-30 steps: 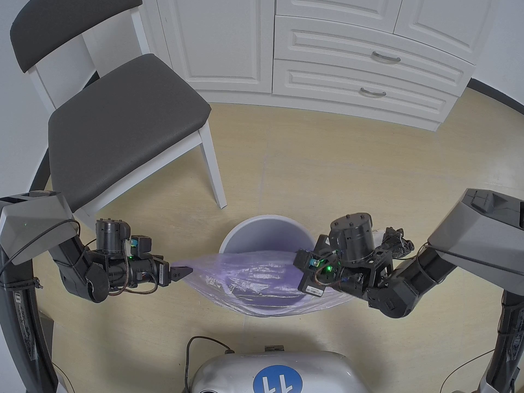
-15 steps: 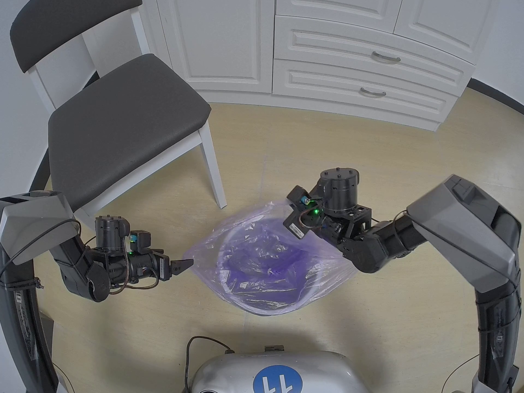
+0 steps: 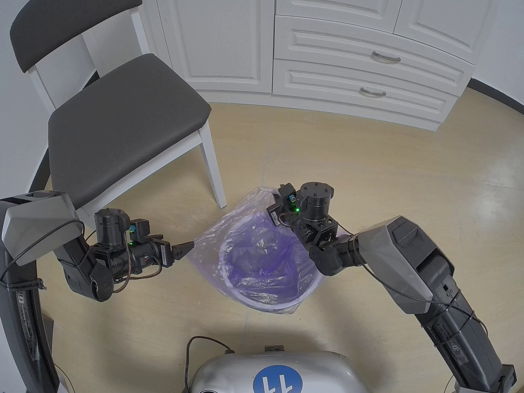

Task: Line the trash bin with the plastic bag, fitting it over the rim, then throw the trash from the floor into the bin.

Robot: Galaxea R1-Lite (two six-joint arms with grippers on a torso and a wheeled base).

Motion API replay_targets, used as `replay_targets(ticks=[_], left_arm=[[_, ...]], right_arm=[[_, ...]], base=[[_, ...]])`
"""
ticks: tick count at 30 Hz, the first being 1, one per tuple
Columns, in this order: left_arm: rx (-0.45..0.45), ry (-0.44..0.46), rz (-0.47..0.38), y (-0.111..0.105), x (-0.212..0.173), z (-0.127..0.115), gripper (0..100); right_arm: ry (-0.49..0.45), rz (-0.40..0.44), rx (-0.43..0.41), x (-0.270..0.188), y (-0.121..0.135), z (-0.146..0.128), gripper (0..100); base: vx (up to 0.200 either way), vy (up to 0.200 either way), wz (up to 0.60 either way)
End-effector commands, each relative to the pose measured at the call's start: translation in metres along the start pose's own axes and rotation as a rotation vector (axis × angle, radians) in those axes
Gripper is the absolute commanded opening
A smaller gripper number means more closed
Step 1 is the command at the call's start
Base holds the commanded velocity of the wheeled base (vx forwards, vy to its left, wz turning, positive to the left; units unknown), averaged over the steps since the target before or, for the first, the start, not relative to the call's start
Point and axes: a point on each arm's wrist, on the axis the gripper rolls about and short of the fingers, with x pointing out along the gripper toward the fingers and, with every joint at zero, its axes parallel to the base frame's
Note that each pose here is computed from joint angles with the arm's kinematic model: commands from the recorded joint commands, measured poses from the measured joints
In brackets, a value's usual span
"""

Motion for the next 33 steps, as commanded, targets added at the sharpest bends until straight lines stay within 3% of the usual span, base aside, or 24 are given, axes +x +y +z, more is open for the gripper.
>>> replay_targets(ticks=[1,4,7,10,15,19,21,25,26,27,29,33], left_arm=[[-0.006,-0.014,0.005,0.0,0.001,0.001,100],[-0.006,-0.013,0.005,-0.001,-0.001,0.001,100],[-0.008,-0.007,0.003,-0.002,-0.002,-0.001,100],[-0.008,-0.005,-0.002,-0.002,-0.002,-0.001,100],[-0.005,0.005,-0.015,-0.008,-0.002,-0.004,100],[0.003,-0.007,-0.026,-0.013,-0.003,-0.005,100],[0.01,-0.017,-0.034,-0.016,-0.004,-0.004,100],[-0.01,-0.024,-0.054,-0.026,-0.004,0.0,100],[-0.013,-0.025,-0.057,-0.028,-0.005,0.001,100],[-0.036,-0.029,-0.068,-0.032,-0.005,0.004,100],[-0.062,-0.039,-0.076,-0.036,-0.006,0.009,100],[-0.079,-0.014,-0.057,-0.039,-0.005,0.011,100]], right_arm=[[-0.057,-0.032,0.038,0.003,-0.001,0.0,100],[-0.08,-0.036,0.043,-0.005,-0.013,0.032,100],[0.101,0.096,-0.003,-0.052,-0.013,0.063,100],[0.174,0.175,-0.022,-0.082,-0.015,0.083,100],[0.154,0.182,0.013,-0.105,-0.026,0.11,100],[0.18,0.187,0.054,-0.124,-0.033,0.115,100],[0.234,0.18,0.119,-0.136,-0.036,0.104,100],[0.355,0.118,0.473,-0.156,-0.032,0.078,100],[0.36,0.113,0.497,-0.157,-0.032,0.077,100],[0.385,0.084,0.605,-0.163,-0.034,0.068,100],[0.418,0.049,0.663,-0.167,-0.042,0.056,100],[0.476,-0.008,0.68,-0.168,-0.054,0.034,100]], base=[[0.0,0.0,0.0],[0.0,0.0,0.0],[0.0,0.0,0.0],[0.0,0.0,0.0],[0.0,0.0,0.0],[0.0,0.0,0.0],[0.0,0.0,0.0],[0.0,0.0,0.0],[0.0,0.0,0.0],[0.0,0.0,0.0],[0.0,0.0,0.0],[0.0,0.0,0.0]])
